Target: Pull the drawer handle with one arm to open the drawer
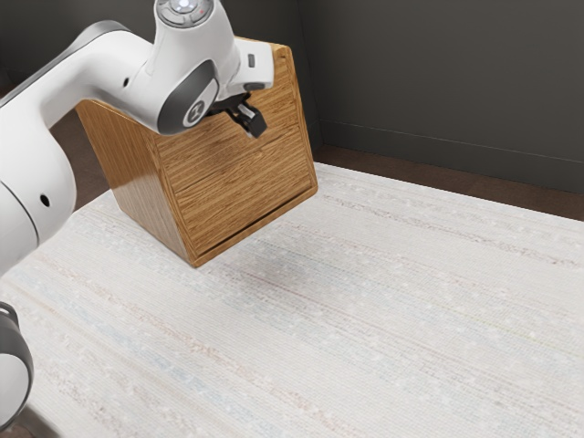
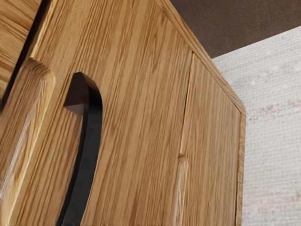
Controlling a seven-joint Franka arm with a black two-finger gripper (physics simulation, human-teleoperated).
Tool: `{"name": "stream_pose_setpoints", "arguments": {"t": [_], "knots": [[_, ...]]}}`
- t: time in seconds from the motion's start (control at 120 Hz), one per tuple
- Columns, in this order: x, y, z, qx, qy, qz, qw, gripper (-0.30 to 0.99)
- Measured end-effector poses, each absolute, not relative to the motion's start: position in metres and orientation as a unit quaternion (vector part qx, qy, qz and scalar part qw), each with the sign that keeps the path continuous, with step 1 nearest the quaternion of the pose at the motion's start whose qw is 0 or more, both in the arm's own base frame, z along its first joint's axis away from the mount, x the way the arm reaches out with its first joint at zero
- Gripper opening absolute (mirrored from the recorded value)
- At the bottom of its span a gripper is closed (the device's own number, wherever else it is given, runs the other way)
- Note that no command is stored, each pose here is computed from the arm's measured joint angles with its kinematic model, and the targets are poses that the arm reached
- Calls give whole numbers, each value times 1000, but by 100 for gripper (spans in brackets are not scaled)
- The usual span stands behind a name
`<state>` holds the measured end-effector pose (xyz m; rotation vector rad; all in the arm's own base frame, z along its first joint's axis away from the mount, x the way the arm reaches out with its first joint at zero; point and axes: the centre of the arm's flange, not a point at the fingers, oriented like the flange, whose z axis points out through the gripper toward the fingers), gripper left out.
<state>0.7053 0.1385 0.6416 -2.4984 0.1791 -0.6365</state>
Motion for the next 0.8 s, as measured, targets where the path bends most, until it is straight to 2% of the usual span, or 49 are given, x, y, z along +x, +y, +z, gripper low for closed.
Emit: {"name": "stream_pose_setpoints", "arguments": {"t": [0.592, 0.8], "knots": [[707, 142, 641, -928, 65, -248, 270, 69], [709, 136, 633, -933, 65, -246, 254, 71]]}}
